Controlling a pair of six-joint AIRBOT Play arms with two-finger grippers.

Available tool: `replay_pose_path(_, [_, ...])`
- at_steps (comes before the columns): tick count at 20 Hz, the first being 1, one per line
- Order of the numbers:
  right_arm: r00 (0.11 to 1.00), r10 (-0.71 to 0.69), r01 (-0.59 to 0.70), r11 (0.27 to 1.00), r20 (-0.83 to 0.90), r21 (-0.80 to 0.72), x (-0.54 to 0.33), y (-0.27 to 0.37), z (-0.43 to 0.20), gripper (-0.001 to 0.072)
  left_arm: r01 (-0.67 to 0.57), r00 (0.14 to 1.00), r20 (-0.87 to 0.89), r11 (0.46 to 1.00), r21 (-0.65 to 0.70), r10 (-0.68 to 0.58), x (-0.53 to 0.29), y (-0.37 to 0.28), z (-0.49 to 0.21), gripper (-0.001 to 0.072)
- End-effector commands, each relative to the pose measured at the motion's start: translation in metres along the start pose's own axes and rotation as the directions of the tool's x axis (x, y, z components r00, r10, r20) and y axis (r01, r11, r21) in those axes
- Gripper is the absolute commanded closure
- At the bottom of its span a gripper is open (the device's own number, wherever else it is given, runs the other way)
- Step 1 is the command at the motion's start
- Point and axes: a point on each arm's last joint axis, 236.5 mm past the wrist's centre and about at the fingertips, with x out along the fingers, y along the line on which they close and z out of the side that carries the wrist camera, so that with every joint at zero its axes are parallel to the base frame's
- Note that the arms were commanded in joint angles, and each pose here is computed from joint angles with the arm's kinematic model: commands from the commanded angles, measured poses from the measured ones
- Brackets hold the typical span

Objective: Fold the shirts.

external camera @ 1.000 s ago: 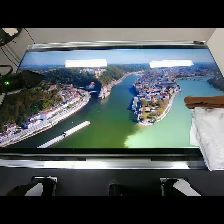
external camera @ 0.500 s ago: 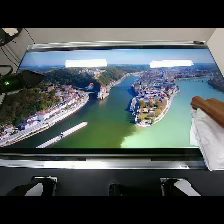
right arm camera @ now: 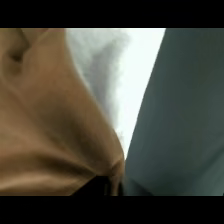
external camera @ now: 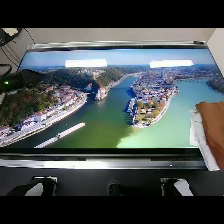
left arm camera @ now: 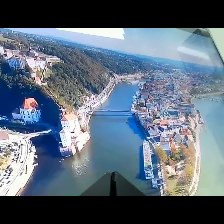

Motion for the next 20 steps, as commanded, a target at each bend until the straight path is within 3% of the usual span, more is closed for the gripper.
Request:
replay_pose_path(1, [0.997, -0.002, 0.001, 1.0, 0.081, 0.015, 0.015, -0.001, 0.017, 0.0137, 0.04, 0.999, 0.021, 0.999, -0.021, -0.04, -0.001, -0.01, 0.005, 0.0682])
replay_pose_path(2, [0.994, 0.003, 0.001, 0.999, 0.105, -0.037, 0.007, 0.0, 0.023, 0.0002, 0.058, 0.998, 0.034, 0.998, -0.026, -0.057, -0.002, -0.015, 0.009, 0.0682])
replay_pose_path(5, [0.917, 0.097, -0.042, 0.988, 0.387, -0.148, -0.067, 0.02, 0.084, 0.0017, 0.047, 0.991, 0.12, 0.998, 0.031, -0.05, -0.017, -0.027, 0.042, 0.0684])
replay_pose_path(6, [0.827, 0.214, -0.065, 0.955, 0.52, -0.289, -0.117, 0.05, 0.107, 0.0017, -0.006, 0.984, 0.176, 0.997, 0.083, -0.009, -0.025, -0.027, 0.062, 0.0684])
replay_pose_path(8, [0.586, 0.398, 0.008, 0.868, 0.706, -0.497, -0.224, 0.112, 0.124, 0.0021, -0.195, 0.956, 0.261, 0.954, 0.228, 0.133, -0.036, -0.019, 0.098, 0.0686])
replay_pose_path(10, [0.377, 0.587, 0.011, 0.77, 0.716, -0.637, -0.299, 0.186, 0.094, 0.0035, -0.386, 0.909, 0.284, 0.875, 0.294, 0.305, -0.032, -0.002, 0.119, 0.0686])
replay_pose_path(11, [0.335, 0.672, -0.026, 0.707, 0.66, -0.707, -0.312, 0.223, 0.066, 0.004, -0.469, 0.877, 0.283, 0.823, 0.322, 0.388, -0.024, 0.01, 0.122, 0.0685])
replay_pose_path(13, [0.384, 0.8, -0.138, 0.544, 0.461, -0.828, -0.295, 0.3, -0.009, 0.004, -0.579, 0.813, 0.231, 0.695, 0.428, 0.535, 0.004, 0.041, 0.107, 0.0684])
replay_pose_path(14, [0.465, 0.82, -0.199, 0.465, 0.335, -0.862, -0.269, 0.333, -0.054, 0.004, -0.577, 0.795, 0.137, 0.668, 0.47, 0.591, 0.021, 0.058, 0.083, 0.0683])
replay_pose_path(16, [0.656, 0.747, -0.248, 0.347, 0.107, -0.905, -0.199, 0.377, -0.143, 0.0037, -0.527, 0.707, -0.216, 0.706, 0.473, 0.673, 0.046, 0.098, -0.007, 0.064])
replay_pose_path(17, [0.742, 0.67, -0.243, 0.305, 0.026, -0.921, -0.163, 0.386, -0.179, 0.0034, -0.529, 0.606, -0.394, 0.721, 0.448, 0.691, 0.043, 0.116, -0.057, 0.0477])
replay_pose_path(18, [0.822, 0.568, -0.257, 0.29, -0.051, -0.922, -0.125, 0.39, -0.214, 0.0011, -0.528, 0.516, -0.534, 0.74, 0.416, 0.669, 0.038, 0.127, -0.104, 0.0263])
replay_pose_path(20, [0.908, 0.338, -0.343, 0.265, -0.247, -0.901, -0.066, 0.378, -0.277, 0.0012, -0.472, 0.544, -0.622, 0.819, 0.327, 0.562, 0.047, 0.119, -0.157, 0.0246])
